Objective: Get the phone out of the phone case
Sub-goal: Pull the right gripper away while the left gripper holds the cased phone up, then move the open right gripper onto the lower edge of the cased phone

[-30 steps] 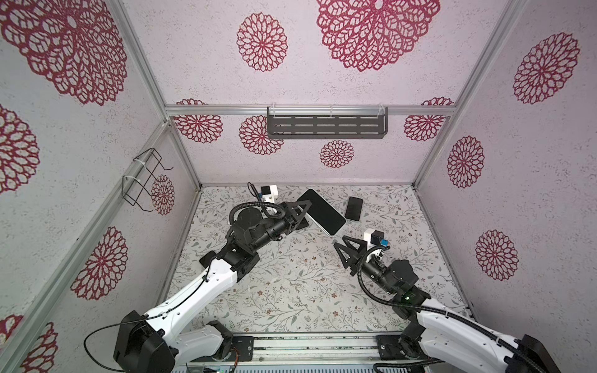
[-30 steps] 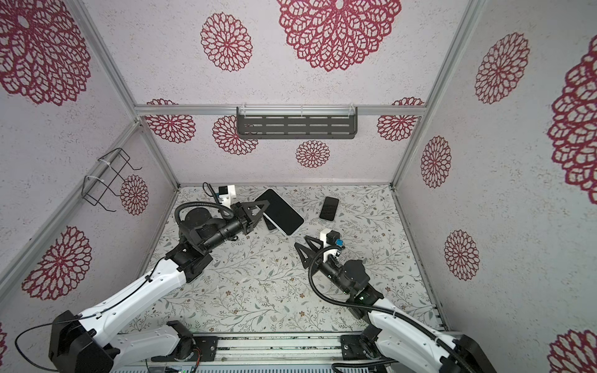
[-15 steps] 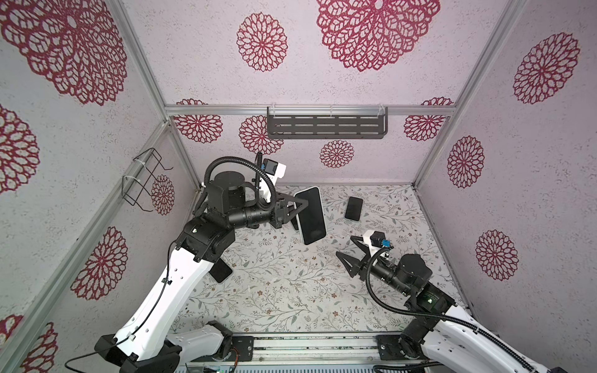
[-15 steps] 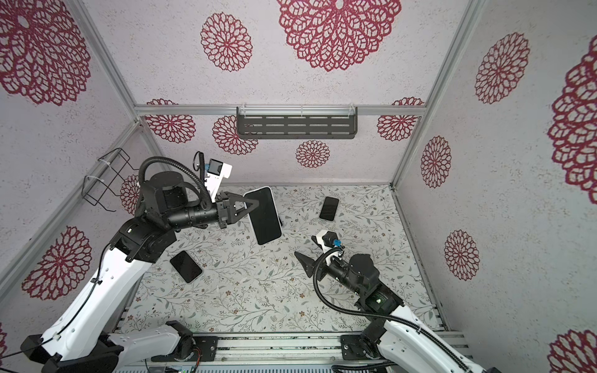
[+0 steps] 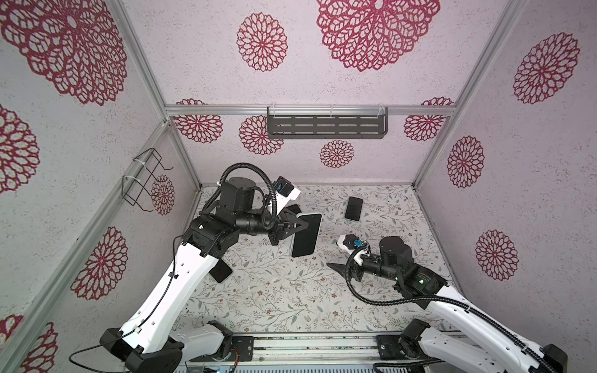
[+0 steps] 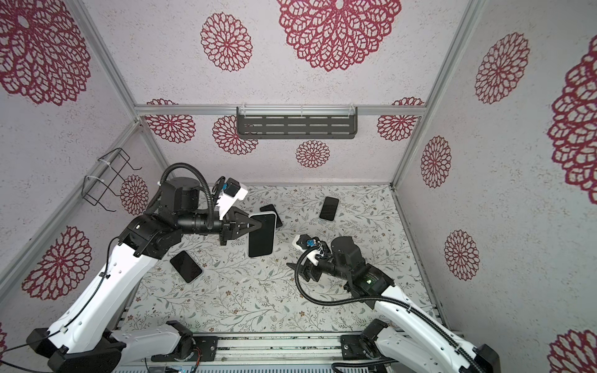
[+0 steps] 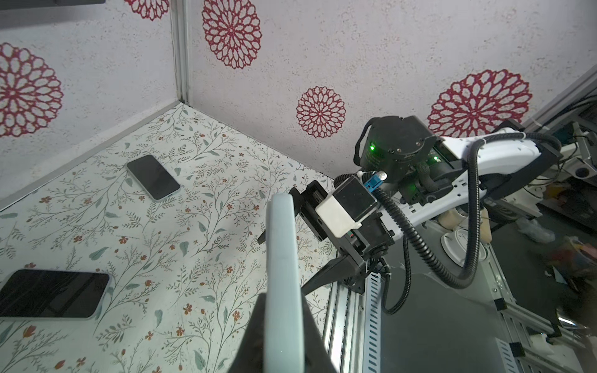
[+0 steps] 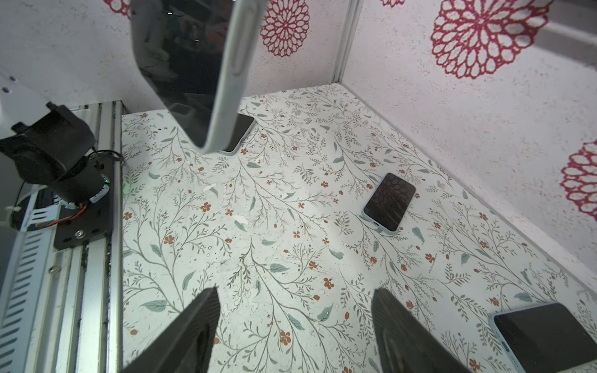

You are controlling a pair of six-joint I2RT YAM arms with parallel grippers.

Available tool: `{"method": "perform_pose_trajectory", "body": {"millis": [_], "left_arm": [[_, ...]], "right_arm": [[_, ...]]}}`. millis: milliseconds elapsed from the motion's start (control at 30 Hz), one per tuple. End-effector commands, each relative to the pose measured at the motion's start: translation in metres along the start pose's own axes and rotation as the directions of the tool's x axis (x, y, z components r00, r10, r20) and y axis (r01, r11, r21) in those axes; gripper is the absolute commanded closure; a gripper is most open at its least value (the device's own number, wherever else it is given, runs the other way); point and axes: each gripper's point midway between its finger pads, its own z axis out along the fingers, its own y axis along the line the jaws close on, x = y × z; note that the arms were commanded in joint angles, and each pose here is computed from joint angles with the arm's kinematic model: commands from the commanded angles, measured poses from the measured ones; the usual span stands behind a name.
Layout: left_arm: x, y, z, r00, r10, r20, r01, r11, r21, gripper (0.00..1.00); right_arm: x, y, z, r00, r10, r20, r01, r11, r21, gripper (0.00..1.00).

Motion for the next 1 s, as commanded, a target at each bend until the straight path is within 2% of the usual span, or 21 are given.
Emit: {"method": "perform_pose_trajectory", "body": {"millis": [0, 167, 333, 700, 967], "left_arm": [[-0.017, -0.016, -0.006, 0.987, 0.129, 0.1, -0.136, 0.988, 0.07, 1.0], [-0.026, -0.02, -0.012, 0.968, 0.122, 0.22, -0.156, 0.977, 0.145, 1.0], [-0.038, -0.02, -0.022, 0.951, 0.077, 0.301, -0.148, 0.963, 0.223, 1.0], [-0.025, -0.011, -0.02, 0.949, 0.05, 0.311, -0.126, 0.966, 0.228, 1.0], [-0.024, -0.005, -0.022, 0.941, 0.034, 0.336, -0.117, 0.966, 0.231, 1.0]], "right_arm": [[-0.018, 0.01, -0.009, 0.996, -0.085, 0.031, 0.086, 0.994, -0.061, 0.24], [-0.032, 0.019, -0.018, 0.988, -0.12, 0.096, 0.129, 0.987, -0.094, 0.25], [-0.035, 0.024, -0.021, 0.988, -0.13, 0.078, 0.14, 0.981, -0.133, 0.27], [-0.041, 0.017, -0.009, 0.988, -0.153, 0.018, 0.154, 0.975, -0.158, 0.34], [-0.05, 0.012, -0.01, 0.987, -0.159, 0.033, 0.162, 0.973, -0.164, 0.4]]}}
